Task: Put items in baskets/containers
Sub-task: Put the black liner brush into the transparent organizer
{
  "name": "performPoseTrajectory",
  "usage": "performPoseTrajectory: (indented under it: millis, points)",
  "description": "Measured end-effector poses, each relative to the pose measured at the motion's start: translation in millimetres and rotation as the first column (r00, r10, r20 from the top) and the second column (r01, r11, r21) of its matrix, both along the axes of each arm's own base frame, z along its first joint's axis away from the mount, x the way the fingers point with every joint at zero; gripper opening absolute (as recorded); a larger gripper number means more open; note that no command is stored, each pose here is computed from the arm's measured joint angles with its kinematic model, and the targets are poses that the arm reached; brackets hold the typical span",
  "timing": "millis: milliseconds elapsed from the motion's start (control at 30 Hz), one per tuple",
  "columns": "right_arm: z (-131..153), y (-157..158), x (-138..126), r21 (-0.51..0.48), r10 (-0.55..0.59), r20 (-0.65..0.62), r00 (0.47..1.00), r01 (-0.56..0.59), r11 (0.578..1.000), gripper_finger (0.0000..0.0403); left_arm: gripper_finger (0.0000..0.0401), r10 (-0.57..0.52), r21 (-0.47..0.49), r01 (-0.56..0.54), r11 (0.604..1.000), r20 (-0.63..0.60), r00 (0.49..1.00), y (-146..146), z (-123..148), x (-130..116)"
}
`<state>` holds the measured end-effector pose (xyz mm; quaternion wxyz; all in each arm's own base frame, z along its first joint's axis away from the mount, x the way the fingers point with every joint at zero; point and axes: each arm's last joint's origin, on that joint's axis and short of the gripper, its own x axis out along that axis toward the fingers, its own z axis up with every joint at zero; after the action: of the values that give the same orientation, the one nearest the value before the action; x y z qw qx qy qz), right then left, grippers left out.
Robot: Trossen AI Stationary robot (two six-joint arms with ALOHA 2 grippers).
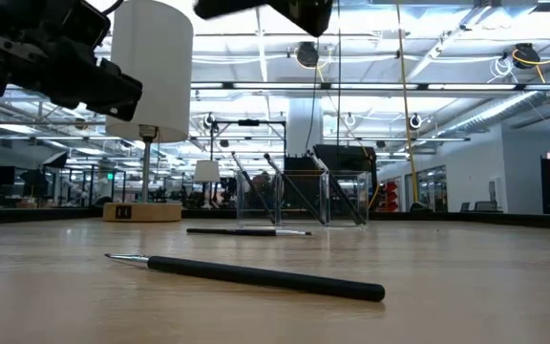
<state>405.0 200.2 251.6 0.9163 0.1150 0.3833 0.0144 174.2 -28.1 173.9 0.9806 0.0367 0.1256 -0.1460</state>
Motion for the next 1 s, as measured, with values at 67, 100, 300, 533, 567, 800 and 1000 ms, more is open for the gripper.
performPoseTrajectory:
  millis: [67, 100, 300, 533, 567, 800, 1000]
  points:
    - [1, 2, 3, 0.069, 0.010, 0.010, 1.000, -0.011, 0.998, 0.0122, 0.0042, -0.004, 0.022, 0.004, 1.000, 0.008, 1.000, 0, 0, 0]
    - [-2, 3, 5, 0.093, 0.014, 0.005, 1.000, -0.014, 0.996, 0.0132, 0.0042, -0.010, 0.042, 0.010, 0.999, 0.015, 1.000, 0, 0, 0]
    - [-59, 16, 24, 0.119, 0.041, -0.058, 0.997, -0.034, 0.992, 0.0170, 0.0042, -0.022, 0.106, 0.018, 0.994, 0.042, 0.999, 0, 1, 0]
    - [-90, 19, 32, 0.112, 0.001, -0.135, 0.991, 0.014, 0.994, 0.0180, 0.0042, -0.021, 0.117, 0.012, 0.993, 0.075, 0.997, 1, 4, 1]
    - [-90, 19, 31, 0.104, -0.001, -0.137, 0.991, 0.015, 0.994, 0.0180, 0.0042, -0.023, 0.124, 0.013, 0.992, 0.079, 0.997, 1, 4, 1]
    - [-97, 26, 18, 0.003, -0.083, -0.199, 0.976, 0.086, 0.996, 0.0180, 0.0042, -0.013, 0.111, -0.001, 0.994, 0.130, 0.991, 1, 9, 2]
    - [-109, 29, 15, -0.012, -0.098, -0.241, 0.965, 0.098, 0.995, 0.0180, 0.0042, -0.013, 0.113, -0.002, 0.994, 0.127, 0.992, 1, 9, 2]
